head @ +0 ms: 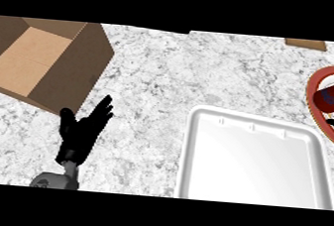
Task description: Pick the can from the tray and place it in the plate
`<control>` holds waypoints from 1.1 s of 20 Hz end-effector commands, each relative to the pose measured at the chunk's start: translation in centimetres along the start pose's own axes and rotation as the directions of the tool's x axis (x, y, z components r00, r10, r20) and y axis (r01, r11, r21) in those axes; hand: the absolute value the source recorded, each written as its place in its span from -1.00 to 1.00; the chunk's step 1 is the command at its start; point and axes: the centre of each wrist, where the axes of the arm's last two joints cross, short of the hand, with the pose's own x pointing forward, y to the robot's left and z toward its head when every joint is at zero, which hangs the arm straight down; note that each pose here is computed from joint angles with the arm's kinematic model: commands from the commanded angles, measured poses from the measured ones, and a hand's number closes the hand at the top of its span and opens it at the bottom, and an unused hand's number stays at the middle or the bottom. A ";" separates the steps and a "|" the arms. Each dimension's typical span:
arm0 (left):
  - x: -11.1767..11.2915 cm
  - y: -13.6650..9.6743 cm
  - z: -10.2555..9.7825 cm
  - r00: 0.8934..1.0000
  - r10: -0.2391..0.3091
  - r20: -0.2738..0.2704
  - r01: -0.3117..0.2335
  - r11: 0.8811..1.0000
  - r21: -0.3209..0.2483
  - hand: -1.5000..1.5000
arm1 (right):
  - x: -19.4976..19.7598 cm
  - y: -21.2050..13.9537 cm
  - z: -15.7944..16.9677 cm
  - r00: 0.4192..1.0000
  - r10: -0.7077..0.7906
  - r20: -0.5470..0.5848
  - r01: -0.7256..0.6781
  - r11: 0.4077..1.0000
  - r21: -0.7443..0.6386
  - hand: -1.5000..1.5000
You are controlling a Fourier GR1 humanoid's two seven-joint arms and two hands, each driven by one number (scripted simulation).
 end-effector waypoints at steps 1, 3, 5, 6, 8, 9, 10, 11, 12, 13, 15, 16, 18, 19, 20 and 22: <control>-0.1 -0.8 0.2 1.000 0.008 -0.001 -0.008 1.000 0.002 0.00 | 0.7 0.7 -1.1 0.984 -0.168 0.062 0.171 0.984 -0.045 -1.00; -0.6 0.2 0.1 1.000 0.018 -0.012 -0.018 0.999 0.034 0.00 | 0.0 -0.2 -0.1 0.967 -0.235 0.098 0.244 0.965 -0.095 -1.00; -1.1 0.1 0.4 1.000 0.013 -0.007 -0.013 1.000 0.027 0.00 | -0.4 -1.7 0.7 0.958 -0.276 0.081 0.283 0.952 -0.112 -1.00; -0.2 -0.4 0.1 1.000 0.010 -0.007 -0.010 1.000 0.014 0.00 | 0.0 -2.1 0.2 0.951 -0.301 0.072 0.308 0.941 -0.140 -1.00; -0.3 0.5 0.1 1.000 0.015 0.004 -0.015 0.999 0.039 0.00 | -0.8 -3.9 1.7 0.941 -0.336 0.043 0.338 0.932 -0.129 -1.00; -0.7 -0.1 0.4 1.000 0.002 -0.005 -0.002 1.000 0.018 0.00 | -0.5 -4.5 1.6 0.934 -0.355 0.045 0.358 0.926 -0.117 -1.00; -0.6 0.2 0.6 1.000 0.008 0.006 -0.008 1.000 0.022 0.00 | -0.8 -5.9 2.5 0.924 -0.380 0.035 0.381 0.920 -0.093 -1.00; -1.0 -0.3 0.0 0.999 0.032 -0.013 -0.032 0.999 0.037 0.00 | -0.4 -6.1 2.0 0.921 -0.389 0.027 0.390 0.919 -0.059 -1.00; -1.0 0.7 0.3 1.000 0.028 -0.013 -0.027 0.999 0.046 0.00 | -1.0 -7.0 3.2 0.911 -0.412 0.033 0.413 0.910 -0.046 -1.00; -0.7 1.0 -0.1 0.999 0.037 -0.007 -0.037 0.998 0.047 0.00 | -1.1 -6.7 3.2 0.909 -0.417 0.017 0.417 0.909 -0.022 -1.00; -0.7 1.1 0.3 1.000 0.020 0.000 -0.020 0.999 0.030 0.00 | -1.3 -7.0 3.7 0.898 -0.440 0.011 0.440 0.898 0.009 -1.00; -0.7 1.6 -0.1 0.999 0.035 -0.016 -0.034 0.998 0.050 0.00 | -1.8 -6.9 4.4 0.894 -0.449 0.009 0.448 0.893 0.051 -1.00; -0.7 2.3 0.1 1.000 0.019 -0.012 -0.018 0.997 0.075 0.00 | -1.5 -9.2 5.2 0.899 -0.439 0.000 0.437 0.895 0.083 -1.00; -1.7 1.2 0.4 0.999 0.027 -0.019 -0.026 0.999 0.038 0.00 | -1.6 -8.7 5.0 0.895 -0.446 0.004 0.443 0.891 0.100 -1.00; -1.2 2.3 0.5 0.999 0.029 -0.019 -0.028 0.998 0.055 0.00 | -1.9 -9.4 6.0 0.898 -0.440 -0.007 0.437 0.891 0.118 -1.00; -2.0 1.1 0.6 0.999 0.039 -0.024 -0.038 0.998 0.056 0.00 | -1.9 -9.8 6.3 0.904 -0.427 0.000 0.423 0.897 0.125 -1.00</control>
